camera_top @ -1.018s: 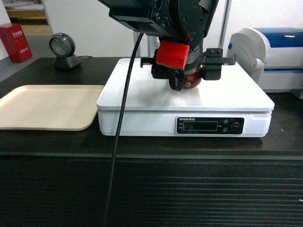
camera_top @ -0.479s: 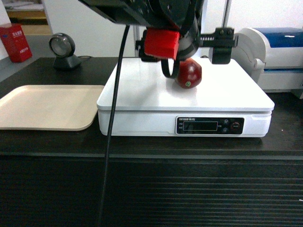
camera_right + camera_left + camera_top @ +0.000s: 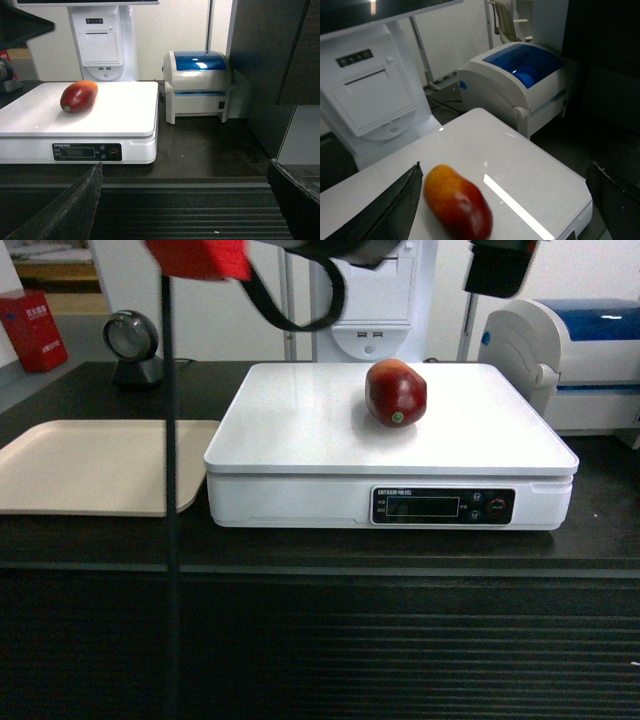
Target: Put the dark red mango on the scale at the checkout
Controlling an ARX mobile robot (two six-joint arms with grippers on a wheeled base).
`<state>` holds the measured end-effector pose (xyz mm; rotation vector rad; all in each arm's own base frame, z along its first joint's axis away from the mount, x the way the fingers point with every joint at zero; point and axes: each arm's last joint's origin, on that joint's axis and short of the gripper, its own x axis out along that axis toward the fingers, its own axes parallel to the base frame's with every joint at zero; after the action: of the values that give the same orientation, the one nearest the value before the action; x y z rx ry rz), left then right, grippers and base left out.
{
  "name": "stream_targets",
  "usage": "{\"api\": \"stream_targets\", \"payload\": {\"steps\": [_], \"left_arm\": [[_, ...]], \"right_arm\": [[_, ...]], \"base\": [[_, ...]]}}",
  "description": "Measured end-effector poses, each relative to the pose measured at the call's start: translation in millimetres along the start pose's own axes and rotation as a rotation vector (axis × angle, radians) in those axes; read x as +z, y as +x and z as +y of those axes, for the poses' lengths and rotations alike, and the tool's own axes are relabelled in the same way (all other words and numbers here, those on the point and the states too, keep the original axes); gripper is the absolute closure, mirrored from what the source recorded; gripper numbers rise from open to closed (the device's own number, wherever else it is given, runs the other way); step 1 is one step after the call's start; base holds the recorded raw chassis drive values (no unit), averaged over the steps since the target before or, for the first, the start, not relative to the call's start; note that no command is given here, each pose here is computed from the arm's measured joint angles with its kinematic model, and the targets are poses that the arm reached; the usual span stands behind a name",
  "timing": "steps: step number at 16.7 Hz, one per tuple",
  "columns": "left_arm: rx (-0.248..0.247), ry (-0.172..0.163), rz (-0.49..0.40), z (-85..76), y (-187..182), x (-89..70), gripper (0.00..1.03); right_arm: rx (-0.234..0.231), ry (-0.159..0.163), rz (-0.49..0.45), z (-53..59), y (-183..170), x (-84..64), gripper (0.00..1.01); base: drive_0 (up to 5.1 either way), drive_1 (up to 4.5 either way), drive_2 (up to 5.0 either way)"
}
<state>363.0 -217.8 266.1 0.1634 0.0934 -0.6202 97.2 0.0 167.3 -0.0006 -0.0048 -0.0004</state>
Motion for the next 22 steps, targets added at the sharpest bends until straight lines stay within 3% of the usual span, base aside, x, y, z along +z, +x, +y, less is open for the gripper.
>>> {"api": "stream_targets", "payload": {"steps": [2,4,8,9,10,11,13,14,15,18,19,22], "left_arm": [[0.064,0.046,-0.026,21.6,-24.3,5.6,0.05],[0.141,0.056,-0.01,48.9,-50.5,2.3,0.05],[0.279,-0.005,0.074,98.4,-96.7,-12.4,0.05],[0.372,-0.034,0.037,115.2,-119.9,-9.5,0.07],[0.519,-0.063,-0.045,122.7,-140.1,-8.3,0.16],[0.617,-0.106,-0.104,125.5,-180.5,-17.2,0.3],[0.653,-0.15,-0.064,111.9,-219.8,-39.6,0.48],[0.633,-0.17,-0.026,94.6,-235.9,-53.3,0.59],[0.614,-0.171,-0.039,81.9,-246.9,-61.2,0.68],[0.621,-0.145,-0.129,67.7,-265.4,-64.5,0.92],[0.621,-0.153,-0.121,62.2,-269.9,-75.5,1.01],[0.618,-0.169,-0.066,52.0,-276.3,-102.5,1.01]], "right_arm": [[0.0,0.0,0.0,0.0,0.0,0.0,0.03],[0.0,0.0,0.0,0.0,0.0,0.0,0.03],[0.0,0.0,0.0,0.0,0.0,0.0,0.03],[0.0,0.0,0.0,0.0,0.0,0.0,0.03],[0.0,0.0,0.0,0.0,0.0,0.0,0.03],[0.0,0.0,0.0,0.0,0.0,0.0,0.03],[0.0,0.0,0.0,0.0,0.0,0.0,0.03],[0.0,0.0,0.0,0.0,0.0,0.0,0.03],[0.0,0.0,0.0,0.0,0.0,0.0,0.03],[0.0,0.0,0.0,0.0,0.0,0.0,0.03],[0.0,0.0,0.0,0.0,0.0,0.0,0.03],[0.0,0.0,0.0,0.0,0.0,0.0,0.03]], "base": [[0.0,0.0,0.0],[0.0,0.0,0.0],[0.0,0.0,0.0],[0.0,0.0,0.0],[0.0,0.0,0.0],[0.0,0.0,0.0],[0.0,0.0,0.0],[0.0,0.0,0.0],[0.0,0.0,0.0],[0.0,0.0,0.0],[0.0,0.0,0.0],[0.0,0.0,0.0]]}}
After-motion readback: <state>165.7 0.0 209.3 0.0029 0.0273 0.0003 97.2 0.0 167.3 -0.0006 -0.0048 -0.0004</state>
